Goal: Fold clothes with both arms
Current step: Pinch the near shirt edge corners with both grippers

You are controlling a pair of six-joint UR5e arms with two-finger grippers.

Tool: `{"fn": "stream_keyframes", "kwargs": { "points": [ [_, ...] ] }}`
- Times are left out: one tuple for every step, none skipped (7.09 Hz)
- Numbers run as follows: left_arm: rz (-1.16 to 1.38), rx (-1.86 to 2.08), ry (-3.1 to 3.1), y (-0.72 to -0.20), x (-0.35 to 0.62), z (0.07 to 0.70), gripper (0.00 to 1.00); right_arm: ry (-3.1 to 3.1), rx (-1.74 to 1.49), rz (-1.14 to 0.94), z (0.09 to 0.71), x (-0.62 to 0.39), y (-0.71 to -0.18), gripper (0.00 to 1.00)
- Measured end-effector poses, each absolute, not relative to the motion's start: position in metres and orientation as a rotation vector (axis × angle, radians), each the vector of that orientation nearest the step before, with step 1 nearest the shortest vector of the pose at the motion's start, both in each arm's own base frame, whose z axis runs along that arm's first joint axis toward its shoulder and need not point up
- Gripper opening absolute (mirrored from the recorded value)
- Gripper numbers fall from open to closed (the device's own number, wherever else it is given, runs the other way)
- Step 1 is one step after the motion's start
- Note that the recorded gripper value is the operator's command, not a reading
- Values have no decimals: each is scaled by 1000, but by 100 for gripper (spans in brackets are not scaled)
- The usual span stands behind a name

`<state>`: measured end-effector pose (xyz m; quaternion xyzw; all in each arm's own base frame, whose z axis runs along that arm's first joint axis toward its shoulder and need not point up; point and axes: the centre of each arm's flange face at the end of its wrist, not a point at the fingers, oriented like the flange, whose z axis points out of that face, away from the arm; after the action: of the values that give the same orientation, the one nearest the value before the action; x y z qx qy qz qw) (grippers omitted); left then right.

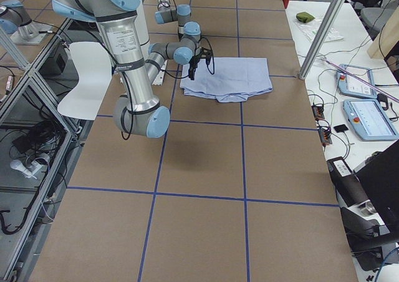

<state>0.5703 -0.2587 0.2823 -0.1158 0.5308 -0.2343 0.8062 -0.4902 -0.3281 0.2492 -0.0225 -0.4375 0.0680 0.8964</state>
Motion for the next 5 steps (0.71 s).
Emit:
{"fn": "stream_keyframes", "kwargs": {
  "points": [
    [-501,-248,1136,-259,570,282,10,-906,-46,142,249,-490,-329,100],
    [-501,-248,1138,-258,569,282,0,-906,-46,142,249,-490,-329,100],
    [-501,-248,1140,-258,569,281,0,-906,-47,142,250,-490,-329,100],
    [-500,-249,1142,-258,568,280,0,-906,-47,142,250,-490,-329,100],
    [-498,-250,1146,-258,567,278,0,-906,-47,143,249,-489,-329,100]
  ]
}}
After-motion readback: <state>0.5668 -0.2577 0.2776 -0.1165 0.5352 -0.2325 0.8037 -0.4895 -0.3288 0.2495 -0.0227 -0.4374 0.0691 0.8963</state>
